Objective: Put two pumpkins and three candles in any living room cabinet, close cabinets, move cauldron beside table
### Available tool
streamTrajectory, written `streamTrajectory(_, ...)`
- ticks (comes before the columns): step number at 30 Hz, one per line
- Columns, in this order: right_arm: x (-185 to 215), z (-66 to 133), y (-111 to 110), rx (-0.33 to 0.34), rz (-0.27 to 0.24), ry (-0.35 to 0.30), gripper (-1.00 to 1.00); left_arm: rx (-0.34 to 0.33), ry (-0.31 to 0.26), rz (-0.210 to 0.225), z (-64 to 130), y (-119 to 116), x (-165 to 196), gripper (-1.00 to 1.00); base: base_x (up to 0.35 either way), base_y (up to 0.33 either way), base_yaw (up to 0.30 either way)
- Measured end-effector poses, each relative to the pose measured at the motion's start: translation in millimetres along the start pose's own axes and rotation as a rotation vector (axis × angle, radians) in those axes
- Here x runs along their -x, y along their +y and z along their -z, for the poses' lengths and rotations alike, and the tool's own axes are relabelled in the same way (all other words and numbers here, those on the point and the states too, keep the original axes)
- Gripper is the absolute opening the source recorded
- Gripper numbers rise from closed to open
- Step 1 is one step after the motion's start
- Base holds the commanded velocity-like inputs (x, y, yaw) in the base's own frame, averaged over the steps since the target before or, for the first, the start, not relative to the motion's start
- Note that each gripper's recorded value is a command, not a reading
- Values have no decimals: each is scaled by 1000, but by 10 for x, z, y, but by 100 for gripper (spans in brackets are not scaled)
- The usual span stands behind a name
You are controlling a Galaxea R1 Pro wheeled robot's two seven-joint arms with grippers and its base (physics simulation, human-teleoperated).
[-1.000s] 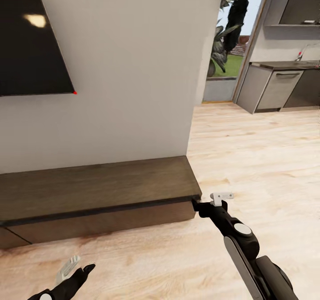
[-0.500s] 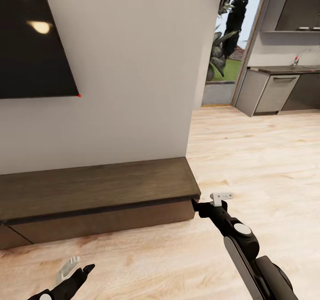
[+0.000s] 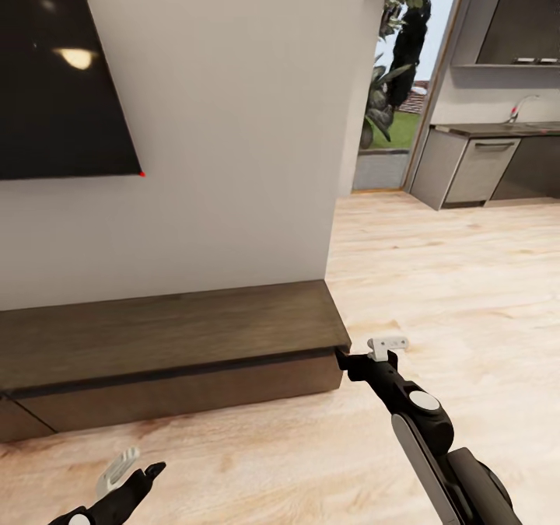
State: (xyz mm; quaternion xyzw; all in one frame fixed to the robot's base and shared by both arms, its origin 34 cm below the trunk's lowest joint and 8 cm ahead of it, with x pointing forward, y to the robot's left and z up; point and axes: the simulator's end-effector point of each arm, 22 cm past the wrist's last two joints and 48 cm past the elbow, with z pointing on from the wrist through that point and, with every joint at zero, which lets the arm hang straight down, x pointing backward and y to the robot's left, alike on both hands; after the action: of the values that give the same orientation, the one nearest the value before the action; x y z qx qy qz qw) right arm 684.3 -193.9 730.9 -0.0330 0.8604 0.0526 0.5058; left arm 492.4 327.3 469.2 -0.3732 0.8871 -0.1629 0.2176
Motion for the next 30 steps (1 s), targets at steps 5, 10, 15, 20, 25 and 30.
streamTrajectory(5, 41, 21, 3, 0, 0, -8, 100, -6, -5, -1, 14, -26, 21, 100, 0, 0, 6)
streamTrajectory(10, 54, 32, 12, 1, 1, -11, 100, -9, -8, -2, 20, -38, 31, 100, 0, 0, 5)
streamTrajectory(15, 66, 35, 10, 2, 0, -17, 100, -9, -8, -3, 21, -41, 32, 100, 0, 0, 1)
streamTrajectory(20, -169, -6, -38, -12, -5, 31, 100, 2, -15, -14, 48, 31, 115, 100, 0, 0, 0)
streamTrajectory(25, -1205, -53, -218, -52, 0, 241, 100, 105, 20, -28, 152, 634, 79, 100, 0, 0, 0)
streamTrajectory(30, -1967, 48, -464, -90, 16, 397, 100, 228, 39, -29, 364, 1417, -222, 100, 0, 0, 0)
